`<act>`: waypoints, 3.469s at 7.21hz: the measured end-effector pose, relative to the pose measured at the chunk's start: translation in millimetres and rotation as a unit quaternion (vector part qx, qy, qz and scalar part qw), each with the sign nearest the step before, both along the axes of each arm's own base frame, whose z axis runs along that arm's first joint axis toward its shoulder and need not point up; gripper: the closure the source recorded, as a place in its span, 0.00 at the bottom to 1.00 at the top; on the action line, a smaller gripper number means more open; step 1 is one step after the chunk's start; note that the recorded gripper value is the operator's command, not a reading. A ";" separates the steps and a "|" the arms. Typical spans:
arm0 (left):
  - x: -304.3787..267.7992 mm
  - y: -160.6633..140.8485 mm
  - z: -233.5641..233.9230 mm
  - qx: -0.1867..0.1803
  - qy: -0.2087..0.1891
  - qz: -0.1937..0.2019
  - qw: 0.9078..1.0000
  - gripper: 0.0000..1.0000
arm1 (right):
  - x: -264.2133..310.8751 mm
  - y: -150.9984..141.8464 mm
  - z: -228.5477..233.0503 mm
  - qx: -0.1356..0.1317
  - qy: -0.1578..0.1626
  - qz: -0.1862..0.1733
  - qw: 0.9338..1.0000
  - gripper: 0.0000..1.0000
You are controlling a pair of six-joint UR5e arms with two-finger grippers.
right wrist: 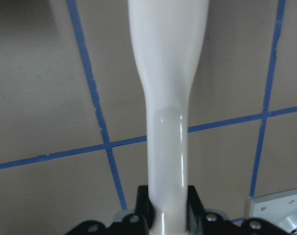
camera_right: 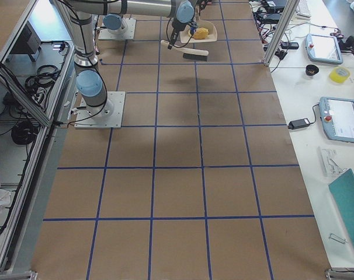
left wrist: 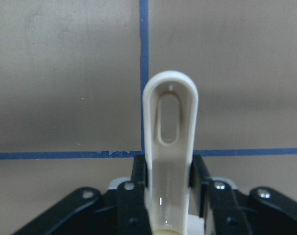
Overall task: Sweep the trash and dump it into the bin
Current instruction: 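Carry the dustpan to the black bin while the right gripper returns the brush, then tip the dustpan over the bin while the right gripper releases the brush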
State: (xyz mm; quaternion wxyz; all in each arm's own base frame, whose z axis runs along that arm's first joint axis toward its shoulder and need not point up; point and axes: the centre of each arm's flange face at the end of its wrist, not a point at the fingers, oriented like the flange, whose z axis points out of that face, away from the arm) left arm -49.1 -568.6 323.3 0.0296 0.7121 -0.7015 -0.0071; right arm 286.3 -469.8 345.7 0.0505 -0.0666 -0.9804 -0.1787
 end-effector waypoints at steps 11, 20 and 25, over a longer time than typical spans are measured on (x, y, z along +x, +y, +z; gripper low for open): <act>320.8 -21.5 56.8 0.013 0.040 0.007 0.999 1.00 | -300.1 -145.5 -93.3 -0.041 -0.005 0.078 0.996 1.00; 551.4 4.2 78.6 -0.022 -0.058 -0.010 0.998 1.00 | -351.3 -117.7 -93.5 0.004 -0.007 0.070 0.997 1.00; 622.2 2.6 97.6 -0.011 -0.158 -0.021 0.987 1.00 | -349.9 -98.0 -119.5 0.023 -0.014 0.064 0.998 0.98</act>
